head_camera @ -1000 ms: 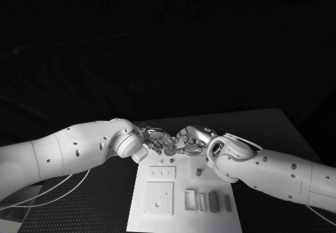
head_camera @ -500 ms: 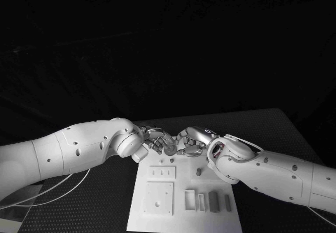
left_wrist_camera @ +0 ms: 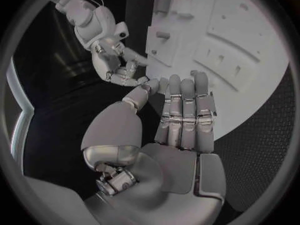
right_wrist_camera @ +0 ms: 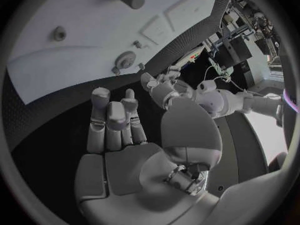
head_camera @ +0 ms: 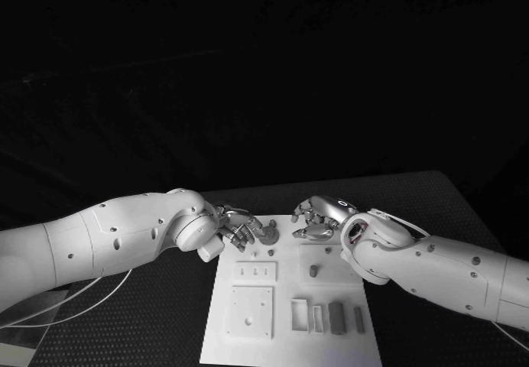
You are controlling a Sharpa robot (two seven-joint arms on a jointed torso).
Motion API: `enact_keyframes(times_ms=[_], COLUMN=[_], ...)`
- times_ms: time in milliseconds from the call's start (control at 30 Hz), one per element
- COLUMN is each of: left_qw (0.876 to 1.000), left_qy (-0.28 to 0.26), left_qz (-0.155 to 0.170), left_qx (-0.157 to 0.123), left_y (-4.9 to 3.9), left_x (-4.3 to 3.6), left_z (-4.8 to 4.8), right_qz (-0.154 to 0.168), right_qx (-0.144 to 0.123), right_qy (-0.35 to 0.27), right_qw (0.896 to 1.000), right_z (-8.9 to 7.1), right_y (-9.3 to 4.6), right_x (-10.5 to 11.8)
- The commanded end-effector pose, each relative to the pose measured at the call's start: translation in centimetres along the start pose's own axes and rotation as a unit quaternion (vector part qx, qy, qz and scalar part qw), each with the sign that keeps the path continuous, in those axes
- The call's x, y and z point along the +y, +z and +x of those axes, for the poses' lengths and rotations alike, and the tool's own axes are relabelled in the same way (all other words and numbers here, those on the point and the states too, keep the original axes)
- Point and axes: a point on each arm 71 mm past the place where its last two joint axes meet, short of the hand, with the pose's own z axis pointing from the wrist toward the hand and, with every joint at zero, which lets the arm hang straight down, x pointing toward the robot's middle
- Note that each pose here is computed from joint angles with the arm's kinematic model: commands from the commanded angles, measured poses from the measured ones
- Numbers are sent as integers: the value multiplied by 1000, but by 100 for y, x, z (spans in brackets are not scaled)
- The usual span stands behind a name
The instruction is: Assemble the parts on the task board
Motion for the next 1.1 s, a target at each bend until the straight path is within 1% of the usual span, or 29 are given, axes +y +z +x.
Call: enact_keyframes(times_ms=[33, 133, 200, 233, 333, 400, 500, 567, 700, 767, 867, 1100], left_qw=[998, 996, 992, 991, 989, 989, 985, 984, 984, 986, 986, 984], left_qy=[41, 66, 88, 97, 116, 119, 139, 147, 147, 144, 147, 160], left_qz=[-24, -38, -52, -57, -69, -78, -89, -92, -89, -85, -82, -83], left_qx=[29, 42, 67, 74, 64, 50, 45, 45, 36, 24, 11, 14], left_y=[-15, -32, -41, -43, -24, 0, 28, 38, 69, 95, 121, 146], left_x=[46, 110, 160, 178, 225, 232, 246, 229, 195, 175, 185, 184], left_z=[36, 39, 61, 70, 83, 80, 108, 132, 136, 131, 147, 210], right_qz=[18, 29, 41, 49, 57, 63, 82, 89, 93, 95, 97, 91], right_qx=[-12, -25, -29, -31, -36, -38, -33, -41, -52, -58, -59, -47], right_qy=[49, 71, 98, 113, 125, 136, 161, 167, 172, 178, 182, 178], right_qw=[999, 997, 994, 992, 990, 988, 983, 981, 979, 978, 977, 979], right_z=[-109, -241, -315, -339, -383, -420, -492, -551, -636, -672, -690, -685], right_y=[53, 125, 176, 198, 238, 276, 325, 349, 387, 397, 402, 409], right_x=[-76, -140, -192, -217, -259, -281, -362, -408, -443, -458, -467, -436])
